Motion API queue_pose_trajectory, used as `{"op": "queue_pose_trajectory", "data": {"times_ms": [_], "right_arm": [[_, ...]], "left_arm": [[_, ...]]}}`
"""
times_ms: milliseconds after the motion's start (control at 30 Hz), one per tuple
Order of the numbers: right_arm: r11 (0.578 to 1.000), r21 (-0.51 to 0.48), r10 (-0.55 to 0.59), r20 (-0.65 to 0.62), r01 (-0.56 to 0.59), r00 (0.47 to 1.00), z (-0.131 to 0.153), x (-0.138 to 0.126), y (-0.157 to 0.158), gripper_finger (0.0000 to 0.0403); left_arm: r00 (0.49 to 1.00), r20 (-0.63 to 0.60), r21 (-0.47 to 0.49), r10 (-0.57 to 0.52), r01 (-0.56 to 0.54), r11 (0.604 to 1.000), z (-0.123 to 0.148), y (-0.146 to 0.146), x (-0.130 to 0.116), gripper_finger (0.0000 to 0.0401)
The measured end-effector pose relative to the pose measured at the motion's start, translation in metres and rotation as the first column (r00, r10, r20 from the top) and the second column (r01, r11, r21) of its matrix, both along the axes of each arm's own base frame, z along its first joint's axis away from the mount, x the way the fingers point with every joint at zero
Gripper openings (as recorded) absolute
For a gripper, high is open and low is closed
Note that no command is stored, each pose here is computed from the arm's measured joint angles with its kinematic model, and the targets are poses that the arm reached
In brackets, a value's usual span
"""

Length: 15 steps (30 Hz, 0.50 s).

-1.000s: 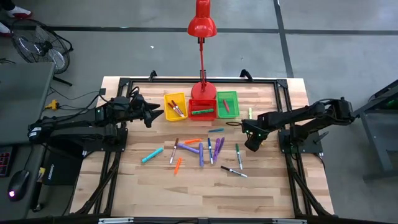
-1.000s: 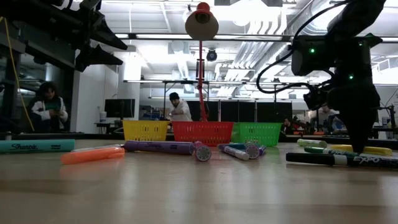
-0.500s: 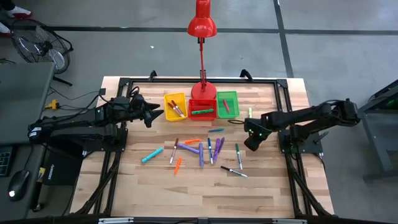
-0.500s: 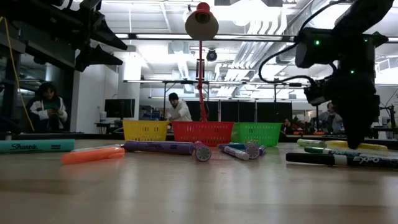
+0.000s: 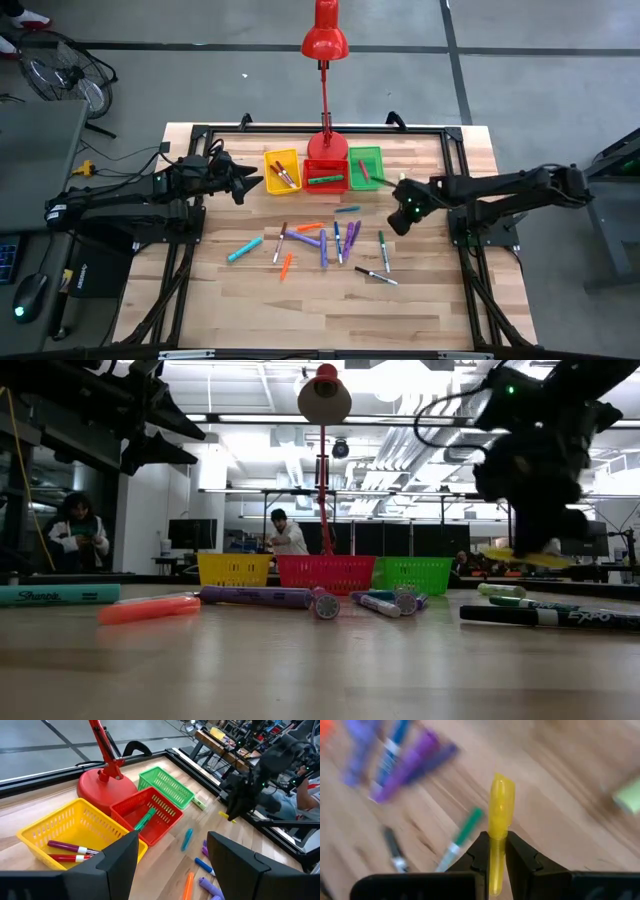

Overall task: Pick & Place Markers
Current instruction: Put the yellow pen into the green bin

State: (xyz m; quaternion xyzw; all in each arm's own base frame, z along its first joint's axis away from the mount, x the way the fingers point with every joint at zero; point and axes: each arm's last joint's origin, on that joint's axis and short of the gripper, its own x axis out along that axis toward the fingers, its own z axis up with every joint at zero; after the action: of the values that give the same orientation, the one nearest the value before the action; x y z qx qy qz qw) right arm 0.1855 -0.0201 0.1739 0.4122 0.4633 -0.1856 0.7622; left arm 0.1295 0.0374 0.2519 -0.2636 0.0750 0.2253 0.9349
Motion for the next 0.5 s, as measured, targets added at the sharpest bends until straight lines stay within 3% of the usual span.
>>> {"op": "queue_pose_trajectory", "data": {"times_ms": [100, 267, 500], "right_arm": [[0.999, -0.015, -0.043, 0.085, 0.045, 0.995, 0.013, 0.004, -0.007, 0.003], [0.989, -0.125, -0.055, 0.19, 0.08, 0.98, 0.045, 0.016, -0.024, 0.003], [0.942, -0.235, -0.167, 0.286, 0.238, 0.944, 0.081, 0.02, -0.059, 0.003]], "left_arm": [[1.0, 0.0, 0.004, 0.021, -0.021, 1.0, 0.0, 0.001, 0.0, 0.0232], [0.998, -0.004, 0.018, 0.064, -0.063, 0.998, 0.0, 0.002, -0.001, 0.0232], [0.996, -0.007, 0.032, 0.089, -0.089, 0.996, 0.0, 0.002, -0.001, 0.0232]]}}
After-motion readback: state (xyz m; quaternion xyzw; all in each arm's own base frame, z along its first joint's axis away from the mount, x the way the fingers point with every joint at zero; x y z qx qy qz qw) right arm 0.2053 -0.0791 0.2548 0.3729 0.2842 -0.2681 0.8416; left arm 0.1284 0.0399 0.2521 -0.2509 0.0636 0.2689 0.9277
